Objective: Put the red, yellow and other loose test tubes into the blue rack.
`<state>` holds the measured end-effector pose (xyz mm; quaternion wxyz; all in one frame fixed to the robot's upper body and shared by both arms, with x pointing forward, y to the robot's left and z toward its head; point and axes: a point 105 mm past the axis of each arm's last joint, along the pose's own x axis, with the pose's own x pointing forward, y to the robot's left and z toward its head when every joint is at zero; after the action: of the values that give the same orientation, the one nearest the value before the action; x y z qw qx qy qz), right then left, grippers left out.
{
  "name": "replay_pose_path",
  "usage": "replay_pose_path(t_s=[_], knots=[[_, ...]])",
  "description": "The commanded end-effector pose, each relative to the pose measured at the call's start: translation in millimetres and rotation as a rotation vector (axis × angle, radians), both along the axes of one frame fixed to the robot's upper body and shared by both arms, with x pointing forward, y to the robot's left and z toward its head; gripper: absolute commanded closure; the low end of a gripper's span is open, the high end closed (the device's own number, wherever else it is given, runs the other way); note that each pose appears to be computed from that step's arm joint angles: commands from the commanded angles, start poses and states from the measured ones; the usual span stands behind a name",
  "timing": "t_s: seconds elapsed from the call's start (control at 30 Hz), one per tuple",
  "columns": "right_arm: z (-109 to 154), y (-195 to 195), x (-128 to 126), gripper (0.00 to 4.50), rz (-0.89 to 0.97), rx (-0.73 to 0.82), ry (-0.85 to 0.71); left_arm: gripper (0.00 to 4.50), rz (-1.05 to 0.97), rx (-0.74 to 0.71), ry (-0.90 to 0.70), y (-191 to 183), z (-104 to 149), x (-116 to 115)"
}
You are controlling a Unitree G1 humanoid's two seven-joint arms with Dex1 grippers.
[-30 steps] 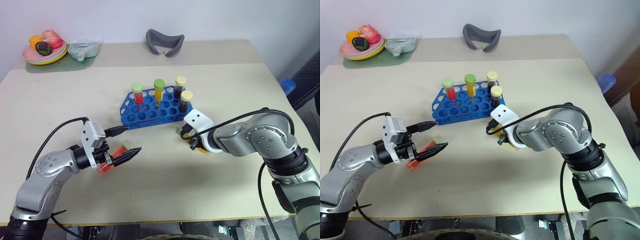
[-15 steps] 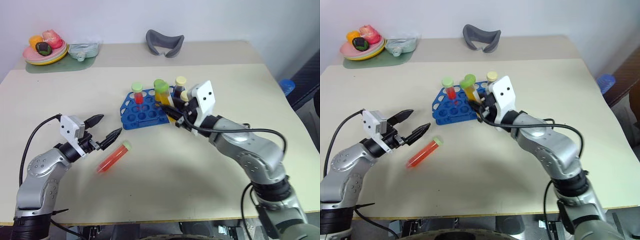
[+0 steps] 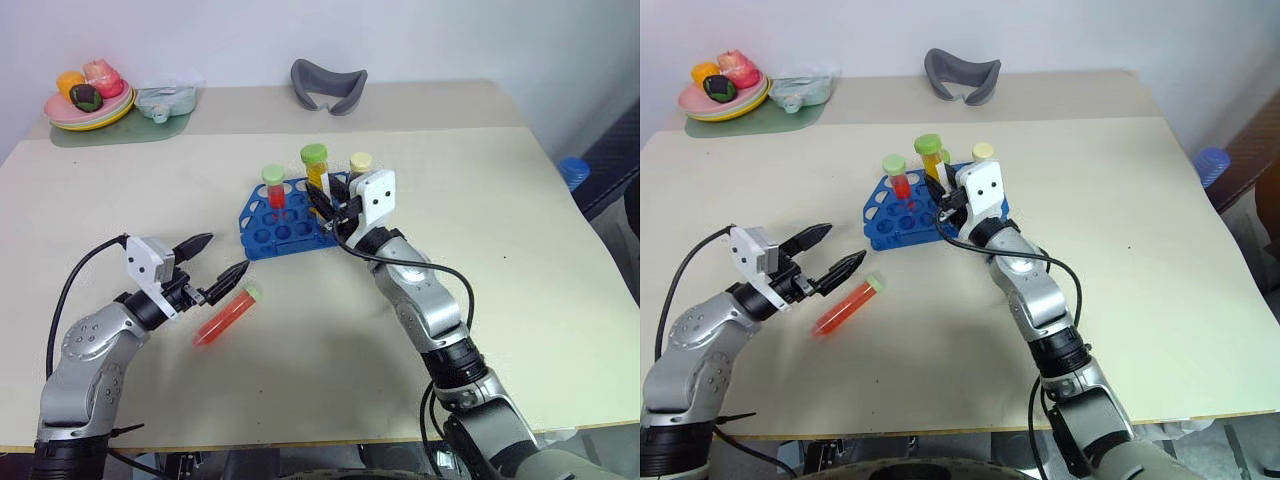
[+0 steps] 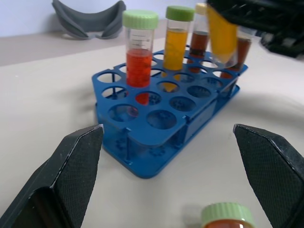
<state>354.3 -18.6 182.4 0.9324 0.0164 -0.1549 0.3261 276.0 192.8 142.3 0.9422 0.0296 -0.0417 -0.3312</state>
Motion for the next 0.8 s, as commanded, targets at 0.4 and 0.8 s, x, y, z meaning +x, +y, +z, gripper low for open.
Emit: replay_pose_path(t_s=[0.4, 0.8], knots=[[-10.6, -0.9, 6.0, 3.72, -0.033, 0.077, -0.055, 0.0, -0.053, 0.003, -0.038, -11.4, 11.7, -3.0], [-21.3, -6.5, 7.4, 3.72, -0.07, 0.105, -0.057, 0.0, -0.069, 0.005, -0.041, -14.9, 17.5, -2.0]])
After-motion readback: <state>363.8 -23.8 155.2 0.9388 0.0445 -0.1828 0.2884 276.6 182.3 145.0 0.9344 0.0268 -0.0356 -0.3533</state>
